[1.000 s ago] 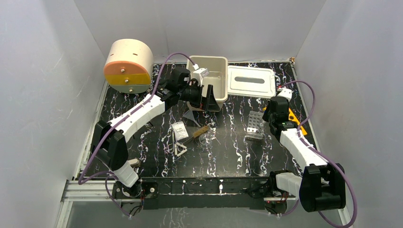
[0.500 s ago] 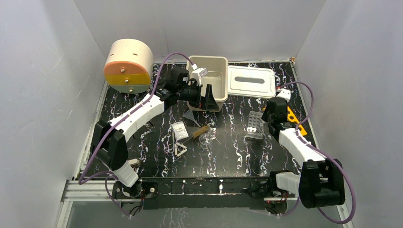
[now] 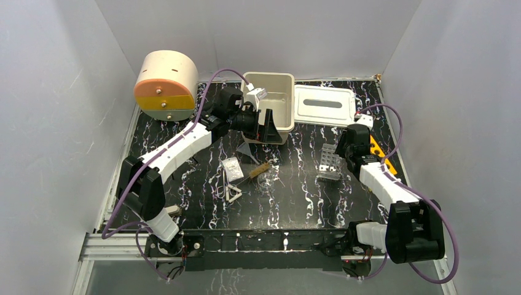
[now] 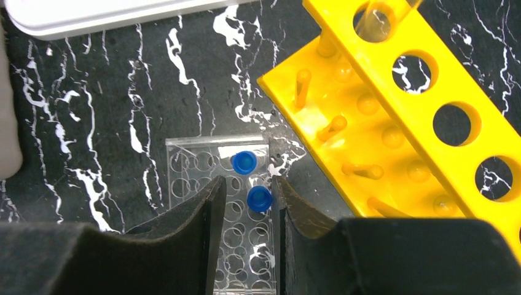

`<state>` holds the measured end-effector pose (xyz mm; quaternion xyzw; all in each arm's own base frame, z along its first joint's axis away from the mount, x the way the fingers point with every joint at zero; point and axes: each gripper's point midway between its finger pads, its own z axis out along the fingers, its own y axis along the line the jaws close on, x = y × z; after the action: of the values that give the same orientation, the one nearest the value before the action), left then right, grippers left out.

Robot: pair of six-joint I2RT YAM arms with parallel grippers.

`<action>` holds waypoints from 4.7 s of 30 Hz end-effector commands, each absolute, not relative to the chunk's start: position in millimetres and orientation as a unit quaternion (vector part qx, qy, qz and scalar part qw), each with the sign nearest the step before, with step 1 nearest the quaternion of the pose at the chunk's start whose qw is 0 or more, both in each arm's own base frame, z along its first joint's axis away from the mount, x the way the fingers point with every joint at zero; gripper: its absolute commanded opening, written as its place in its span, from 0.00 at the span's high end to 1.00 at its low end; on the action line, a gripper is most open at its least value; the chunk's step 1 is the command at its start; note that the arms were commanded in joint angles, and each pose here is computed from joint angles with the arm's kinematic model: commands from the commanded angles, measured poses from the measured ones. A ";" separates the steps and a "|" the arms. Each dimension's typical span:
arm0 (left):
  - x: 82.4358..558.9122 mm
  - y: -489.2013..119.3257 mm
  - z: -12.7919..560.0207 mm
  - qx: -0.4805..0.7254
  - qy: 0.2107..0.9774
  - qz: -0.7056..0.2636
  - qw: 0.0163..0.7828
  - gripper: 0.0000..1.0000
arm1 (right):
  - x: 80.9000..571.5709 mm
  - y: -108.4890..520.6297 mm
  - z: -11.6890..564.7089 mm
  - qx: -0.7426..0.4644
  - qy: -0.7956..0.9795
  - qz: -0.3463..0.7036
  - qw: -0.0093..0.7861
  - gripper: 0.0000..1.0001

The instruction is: Organize the chemistry lab equipment

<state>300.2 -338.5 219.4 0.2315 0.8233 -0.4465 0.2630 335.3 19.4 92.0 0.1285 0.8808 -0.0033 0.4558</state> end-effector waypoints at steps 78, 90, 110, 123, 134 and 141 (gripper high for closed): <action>350.2 4.2 138.6 -0.220 0.934 0.088 0.268 0.56 | 285.6 282.7 201.2 -0.129 0.880 0.218 0.402 0.38; 346.2 12.4 176.7 -0.221 0.922 0.095 0.303 1.00 | 288.3 279.9 212.8 -0.135 0.869 0.217 0.423 0.38; 293.6 -113.2 295.0 0.010 0.875 -0.235 0.423 1.00 | 348.9 267.8 282.0 -0.056 0.813 0.181 0.551 0.35; 355.5 -210.0 395.2 0.118 0.804 -0.325 0.484 1.00 | 420.8 185.2 316.3 0.080 0.813 0.173 0.550 0.36; 468.9 -269.4 357.5 0.116 0.821 -0.283 0.482 1.00 | 426.4 135.3 298.6 0.124 0.804 0.146 0.564 0.36; 512.9 -280.7 300.6 0.098 0.847 -0.231 0.468 1.00 | 426.8 127.4 288.8 0.120 0.808 0.135 0.560 0.35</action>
<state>501.5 -282.0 269.5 0.1005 0.8670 -0.2477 0.4204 423.7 131.2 265.7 0.1219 0.8324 0.1239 0.5262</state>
